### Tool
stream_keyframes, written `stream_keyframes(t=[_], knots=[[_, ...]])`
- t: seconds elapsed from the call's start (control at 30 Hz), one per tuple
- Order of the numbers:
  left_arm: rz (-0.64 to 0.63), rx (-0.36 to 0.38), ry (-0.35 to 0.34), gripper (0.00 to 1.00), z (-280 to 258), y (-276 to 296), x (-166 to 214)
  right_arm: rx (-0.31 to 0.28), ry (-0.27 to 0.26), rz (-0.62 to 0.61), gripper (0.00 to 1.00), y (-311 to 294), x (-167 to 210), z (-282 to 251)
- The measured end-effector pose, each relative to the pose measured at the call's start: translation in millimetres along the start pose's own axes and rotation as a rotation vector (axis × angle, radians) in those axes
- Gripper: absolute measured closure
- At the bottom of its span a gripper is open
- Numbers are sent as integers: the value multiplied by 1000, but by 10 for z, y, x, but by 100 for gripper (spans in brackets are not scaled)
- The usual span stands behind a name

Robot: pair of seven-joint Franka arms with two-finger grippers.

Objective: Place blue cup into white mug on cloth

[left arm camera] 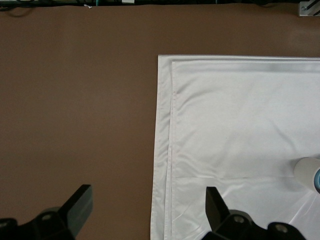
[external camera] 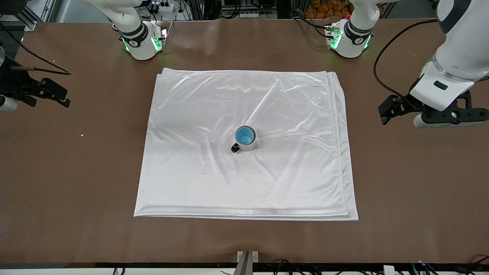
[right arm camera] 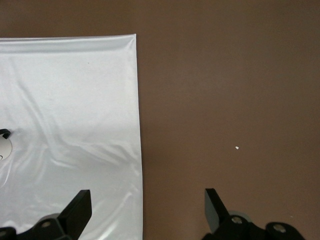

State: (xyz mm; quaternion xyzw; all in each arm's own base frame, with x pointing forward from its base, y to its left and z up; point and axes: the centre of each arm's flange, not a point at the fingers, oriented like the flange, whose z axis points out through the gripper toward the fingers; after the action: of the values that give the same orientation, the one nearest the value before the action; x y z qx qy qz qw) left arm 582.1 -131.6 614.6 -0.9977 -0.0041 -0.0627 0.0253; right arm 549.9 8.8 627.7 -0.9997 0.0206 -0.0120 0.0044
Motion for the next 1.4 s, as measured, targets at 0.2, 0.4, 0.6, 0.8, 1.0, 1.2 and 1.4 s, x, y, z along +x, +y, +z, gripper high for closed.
stream_keyframes(t=[0.2, 0.4, 0.6, 0.8, 1.0, 1.2, 1.4], knots=[[-25, 0, -12, 0, -27, -111, -13, 3, 4, -1, 0, -3, 4, -3], [-32, -21, -24, 0, -5, -322, 21, 3, 5, 0, 0, -1, 5, -4], [-49, -22, -30, 0, 19, -482, 43, 3, 11, 0, 0, 5, 12, -10], [-21, -18, -30, 0, 25, -618, 58, 3, 16, 2, 0, 21, 18, -14], [-20, -15, -35, 0, 45, -699, 55, 2, 18, 8, 0, 57, 22, -16], [-20, -15, -36, 0, 50, -702, 53, 2, 24, 28, 0, 179, 30, -31], [-20, -15, -35, 0, 43, -703, 49, 2, 35, 34, 0, 226, 31, -67]])
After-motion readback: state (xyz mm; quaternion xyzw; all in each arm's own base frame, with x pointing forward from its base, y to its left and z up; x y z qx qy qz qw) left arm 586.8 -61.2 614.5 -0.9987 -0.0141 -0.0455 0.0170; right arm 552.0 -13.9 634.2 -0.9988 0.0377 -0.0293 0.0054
